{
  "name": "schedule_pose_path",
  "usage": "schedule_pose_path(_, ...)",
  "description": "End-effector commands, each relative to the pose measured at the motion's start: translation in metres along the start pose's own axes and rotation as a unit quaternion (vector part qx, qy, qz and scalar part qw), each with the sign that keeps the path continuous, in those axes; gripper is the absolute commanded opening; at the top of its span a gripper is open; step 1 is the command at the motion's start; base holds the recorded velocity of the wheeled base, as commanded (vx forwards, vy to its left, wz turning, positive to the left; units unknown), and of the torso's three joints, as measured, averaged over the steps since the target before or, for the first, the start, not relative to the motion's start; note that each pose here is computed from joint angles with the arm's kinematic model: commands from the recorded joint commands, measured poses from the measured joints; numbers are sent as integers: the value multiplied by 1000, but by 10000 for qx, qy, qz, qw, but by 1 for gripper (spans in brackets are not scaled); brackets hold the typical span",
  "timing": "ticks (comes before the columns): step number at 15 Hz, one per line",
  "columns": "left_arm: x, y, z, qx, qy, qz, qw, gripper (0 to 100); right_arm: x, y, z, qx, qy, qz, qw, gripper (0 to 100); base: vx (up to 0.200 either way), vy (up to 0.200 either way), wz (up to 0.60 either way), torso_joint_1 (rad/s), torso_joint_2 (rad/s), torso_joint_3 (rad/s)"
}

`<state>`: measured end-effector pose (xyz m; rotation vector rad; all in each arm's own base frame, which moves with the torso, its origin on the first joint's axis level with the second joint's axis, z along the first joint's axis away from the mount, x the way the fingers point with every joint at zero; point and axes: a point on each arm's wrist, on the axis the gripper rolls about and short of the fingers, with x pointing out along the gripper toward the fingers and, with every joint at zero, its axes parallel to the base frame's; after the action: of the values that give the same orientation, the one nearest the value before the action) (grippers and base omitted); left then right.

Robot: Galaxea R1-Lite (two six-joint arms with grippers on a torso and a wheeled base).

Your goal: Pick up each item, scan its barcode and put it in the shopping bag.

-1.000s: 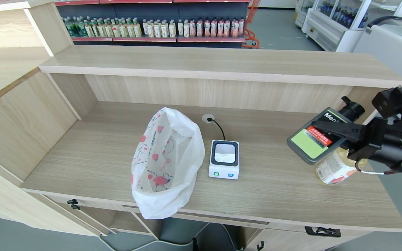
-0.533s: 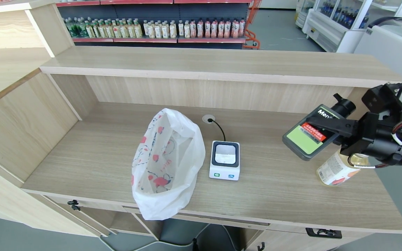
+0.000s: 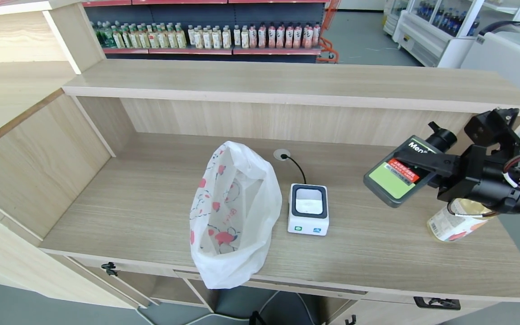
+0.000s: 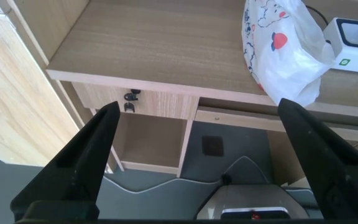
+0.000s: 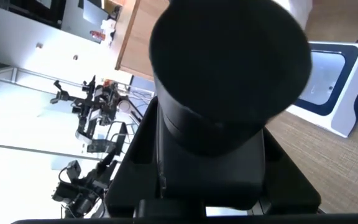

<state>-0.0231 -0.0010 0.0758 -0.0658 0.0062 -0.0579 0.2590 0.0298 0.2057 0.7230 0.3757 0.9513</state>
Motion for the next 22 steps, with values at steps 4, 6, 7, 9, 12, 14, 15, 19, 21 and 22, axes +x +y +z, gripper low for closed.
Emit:
schedule_pose_path(4, 0, 0, 0, 15, -6, -1, 10000, 100, 7, -3, -3, 48, 107, 60, 9999, 0, 0, 50, 0, -1, 2, -1)
schedule_pose_path(6, 0, 0, 0, 15, -6, -1, 10000, 100, 11, -4, -5, 187, 167, 85, 9996, 0, 0, 200, 0, -7, -2, 7)
schedule_pose_path(7, 0, 0, 0, 14, 2, -1, 10000, 100, 12, -5, -6, 197, 175, 99, 9996, 0, 0, 200, 0, 2, 2, 2)
schedule_pose_path(9, 0, 0, 0, 14, 2, -1, 10000, 100, 12, -4, -6, 256, 160, 138, 9994, 0, 0, 0, 0, 0, 0, 0)
schedule_pose_path(12, 0, 0, 0, 15, -6, -1, 10000, 100, 13, -4, -7, 279, 166, 142, 9994, 0, 0, 0, 0, 0, 0, 0)
schedule_pose_path(14, 0, 0, 0, -17, 1, 7, 10000, 100, 14, -7, -6, 292, 161, 125, 9994, 0, 0, 0, 0, 0, 0, 0)
schedule_pose_path(15, 0, 0, 0, -17, 1, 14, 10000, 100, 15, -9, -7, 339, 184, 122, 9992, 0, 0, 0, 0, 0, 0, 0)
schedule_pose_path(19, 0, 0, 0, -17, 1, 14, 10000, 100, 23, -24, -8, 504, 281, 186, 9982, 0, 0, 0, 0, 0, 0, 0)
schedule_pose_path(21, 0, 0, 0, -17, 1, 14, 10000, 100, 26, -29, -7, 686, 259, 331, 9968, 0, 0, 0, 0, 0, 0, 0)
schedule_pose_path(22, 0, 0, 0, -17, 1, 14, 10000, 100, 28, -32, -7, 785, 234, 365, 9960, 0, 0, 0, 0, 0, 0, 0)
